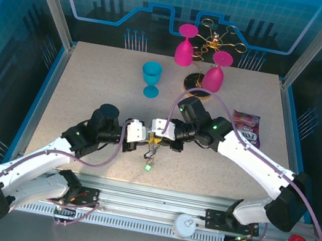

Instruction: Put the keys on the keyring

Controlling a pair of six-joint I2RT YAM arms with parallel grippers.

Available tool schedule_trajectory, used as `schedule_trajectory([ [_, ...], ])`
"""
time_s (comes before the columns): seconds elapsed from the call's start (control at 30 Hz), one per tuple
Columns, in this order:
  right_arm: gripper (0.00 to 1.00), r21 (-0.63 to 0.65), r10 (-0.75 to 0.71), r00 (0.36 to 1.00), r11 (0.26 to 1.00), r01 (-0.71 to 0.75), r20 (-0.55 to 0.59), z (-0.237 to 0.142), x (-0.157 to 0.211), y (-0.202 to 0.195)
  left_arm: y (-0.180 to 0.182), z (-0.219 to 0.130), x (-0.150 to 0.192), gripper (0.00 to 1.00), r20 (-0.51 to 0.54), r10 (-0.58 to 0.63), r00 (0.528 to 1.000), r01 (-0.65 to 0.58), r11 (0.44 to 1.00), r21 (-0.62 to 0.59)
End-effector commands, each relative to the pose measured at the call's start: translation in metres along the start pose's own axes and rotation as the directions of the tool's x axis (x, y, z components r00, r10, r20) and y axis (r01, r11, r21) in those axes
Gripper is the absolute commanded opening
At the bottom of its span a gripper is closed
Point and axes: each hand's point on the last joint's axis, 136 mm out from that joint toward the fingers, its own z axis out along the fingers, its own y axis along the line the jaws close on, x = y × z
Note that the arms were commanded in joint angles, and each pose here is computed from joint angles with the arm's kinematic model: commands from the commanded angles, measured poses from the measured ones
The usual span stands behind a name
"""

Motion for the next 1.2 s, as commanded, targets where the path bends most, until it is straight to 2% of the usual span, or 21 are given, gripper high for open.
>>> schedule_trajectory([
  [0.0,0.0,0.006,-0.032,0.994,0.999,0.032,0.107,-0.014,-0.031,0.005,0.003,-0.001,-0.006,0.0,0.008,0.024,1.0,-0.024,1.0,-0.007],
  [0.13,0.29,0.049,0.057,0.972,0.996,-0.07,0.227,-0.028,-0.028,-0.004,0.002,-0.004,-0.015,0.0,0.1,0.019,0.995,-0.016,0.999,-0.031],
  [0.17,0.33,0.051,0.082,0.963,0.994,-0.098,0.257,-0.03,-0.026,-0.004,0.001,-0.004,-0.018,0.0,0.128,0.018,0.992,-0.014,0.999,-0.032],
  [0.23,0.35,0.029,0.113,0.948,0.991,-0.128,0.298,-0.031,-0.021,0.0,0.0,-0.005,-0.022,0.0,0.177,0.012,0.984,-0.005,0.999,-0.04],
  [0.4,0.35,0.005,0.161,0.938,0.985,-0.17,0.308,-0.023,-0.009,0.004,-0.002,-0.006,-0.027,0.0,0.244,0.005,0.97,0.005,0.999,-0.04],
  [0.77,0.32,0.083,0.215,0.941,0.966,-0.243,0.26,-0.016,0.01,-0.014,-0.011,-0.009,-0.026,0.0,0.253,0.013,0.967,-0.009,1.0,-0.015],
  [1.03,0.23,-0.005,0.19,0.932,0.98,-0.198,0.309,-0.017,-0.001,0.002,-0.011,-0.009,-0.027,0.0,0.264,0.019,0.964,-0.015,1.0,-0.017],
  [1.17,0.14,-0.037,0.185,0.927,0.982,-0.183,0.327,-0.017,-0.003,0.009,-0.01,-0.01,-0.029,0.0,0.27,0.023,0.963,-0.018,1.0,-0.019],
])
